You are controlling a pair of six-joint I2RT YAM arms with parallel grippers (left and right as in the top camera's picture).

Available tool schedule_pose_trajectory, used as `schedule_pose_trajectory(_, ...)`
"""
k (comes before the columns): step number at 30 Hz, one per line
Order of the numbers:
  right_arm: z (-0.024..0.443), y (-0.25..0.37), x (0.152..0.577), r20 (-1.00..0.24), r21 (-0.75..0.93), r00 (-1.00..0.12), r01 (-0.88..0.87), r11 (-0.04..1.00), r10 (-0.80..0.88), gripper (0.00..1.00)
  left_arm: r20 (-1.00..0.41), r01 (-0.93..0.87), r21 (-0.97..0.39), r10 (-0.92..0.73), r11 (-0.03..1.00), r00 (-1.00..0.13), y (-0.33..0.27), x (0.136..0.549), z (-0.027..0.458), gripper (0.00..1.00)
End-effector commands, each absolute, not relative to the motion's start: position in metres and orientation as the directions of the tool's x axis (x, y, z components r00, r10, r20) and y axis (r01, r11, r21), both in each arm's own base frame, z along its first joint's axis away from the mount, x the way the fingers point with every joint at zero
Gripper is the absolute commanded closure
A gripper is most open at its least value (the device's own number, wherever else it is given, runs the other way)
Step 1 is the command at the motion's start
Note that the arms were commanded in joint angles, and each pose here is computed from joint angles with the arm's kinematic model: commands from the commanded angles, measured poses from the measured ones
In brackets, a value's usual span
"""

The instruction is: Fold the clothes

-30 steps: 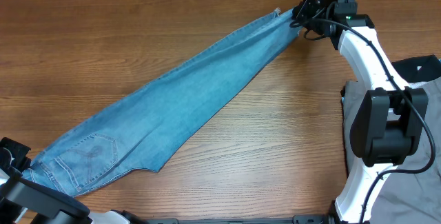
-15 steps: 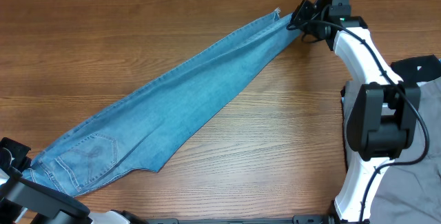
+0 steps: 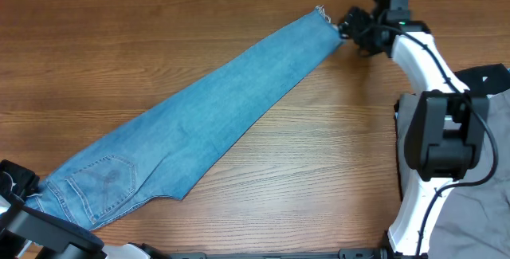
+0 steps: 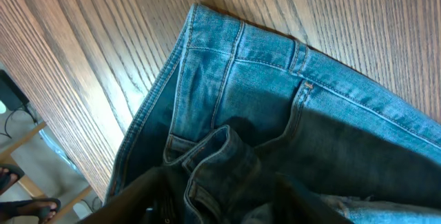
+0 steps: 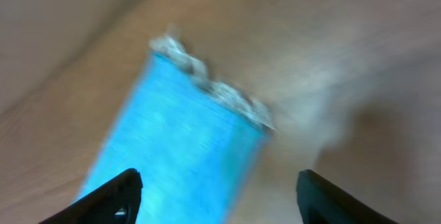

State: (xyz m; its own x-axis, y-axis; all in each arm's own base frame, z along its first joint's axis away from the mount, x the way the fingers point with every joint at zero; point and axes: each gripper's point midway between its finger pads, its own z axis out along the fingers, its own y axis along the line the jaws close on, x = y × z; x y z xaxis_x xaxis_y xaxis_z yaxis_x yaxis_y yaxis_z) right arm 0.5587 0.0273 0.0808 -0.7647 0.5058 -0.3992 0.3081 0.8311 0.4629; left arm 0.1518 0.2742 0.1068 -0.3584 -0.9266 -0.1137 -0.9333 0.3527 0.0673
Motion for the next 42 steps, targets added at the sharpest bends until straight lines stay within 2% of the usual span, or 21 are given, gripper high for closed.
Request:
schedule_pose_trajectory(1, 0.114, 0.019, 0.553, -0.411, 0.498, -0.771, 0.258, 0.828, 0.487, 0.30, -0.139, -0.939, 0.059, -0.929, 0.338, -0.344, 0.276, 0.150, 0.113, 0.40)
schedule_pose_trajectory(5, 0.090, 0.023, 0.543, -0.375, 0.467, -0.814, 0.249, 0.849, 0.445, 0.36, -0.150, -0.939, 0.016, -0.927, 0.345, -0.343, 0.277, 0.158, 0.113, 0.37)
schedule_pose_trajectory(11, 0.059, 0.035, 0.552, -0.368, 0.474, -0.827, 0.226, 0.851, 0.425, 0.46, -0.169, -0.928, -0.025, -0.916, 0.373, -0.364, 0.279, 0.168, 0.126, 0.38)
schedule_pose_trajectory(18, 0.023, 0.051, 0.555, -0.320, 0.514, -0.854, 0.207, 0.832, 0.410, 0.45, -0.239, -0.878, -0.160, -0.881, 0.451, -0.408, 0.283, 0.199, 0.170, 0.40)
schedule_pose_trajectory(19, 0.021, 0.053, 0.556, -0.319, 0.516, -0.856, 0.204, 0.832, 0.407, 0.39, -0.247, -0.874, -0.171, -0.879, 0.454, -0.408, 0.283, 0.201, 0.176, 0.39)
schedule_pose_trajectory(21, 0.019, 0.058, 0.557, -0.324, 0.518, -0.857, 0.192, 0.833, 0.400, 0.37, -0.260, -0.870, -0.185, -0.876, 0.457, -0.406, 0.284, 0.204, 0.186, 0.38)
schedule_pose_trajectory(27, 0.018, 0.074, 0.563, -0.357, 0.514, -0.853, 0.160, 0.843, 0.380, 0.37, -0.251, -0.862, -0.201, -0.876, 0.464, -0.413, 0.279, 0.205, 0.190, 0.39)
schedule_pose_trajectory(32, 0.000, 0.075, 0.564, -0.327, 0.507, -0.846, 0.218, 0.834, 0.420, 0.43, -0.240, -0.862, -0.203, -0.877, 0.464, -0.415, 0.277, 0.204, 0.189, 0.39)
schedule_pose_trajectory(35, -0.004, 0.076, 0.566, -0.315, 0.523, -0.840, 0.235, 0.819, 0.442, 0.56, -0.236, -0.863, -0.202, -0.878, 0.463, -0.416, 0.276, 0.204, 0.189, 0.39)
schedule_pose_trajectory(38, 0.002, 0.075, 0.571, -0.337, 0.528, -0.831, 0.223, 0.819, 0.443, 0.92, -0.235, -0.863, -0.202, -0.879, 0.463, -0.416, 0.276, 0.204, 0.189, 0.39)
schedule_pose_trajectory(39, 0.007, 0.070, 0.574, -0.346, 0.528, -0.824, 0.225, 0.819, 0.450, 0.96, -0.234, -0.863, -0.203, -0.879, 0.463, -0.416, 0.276, 0.204, 0.189, 0.39)
schedule_pose_trajectory(42, 0.022, 0.054, 0.577, -0.353, 0.530, -0.807, 0.245, 0.812, 0.474, 0.96, -0.234, -0.862, -0.206, -0.878, 0.464, -0.417, 0.275, 0.204, 0.189, 0.39)
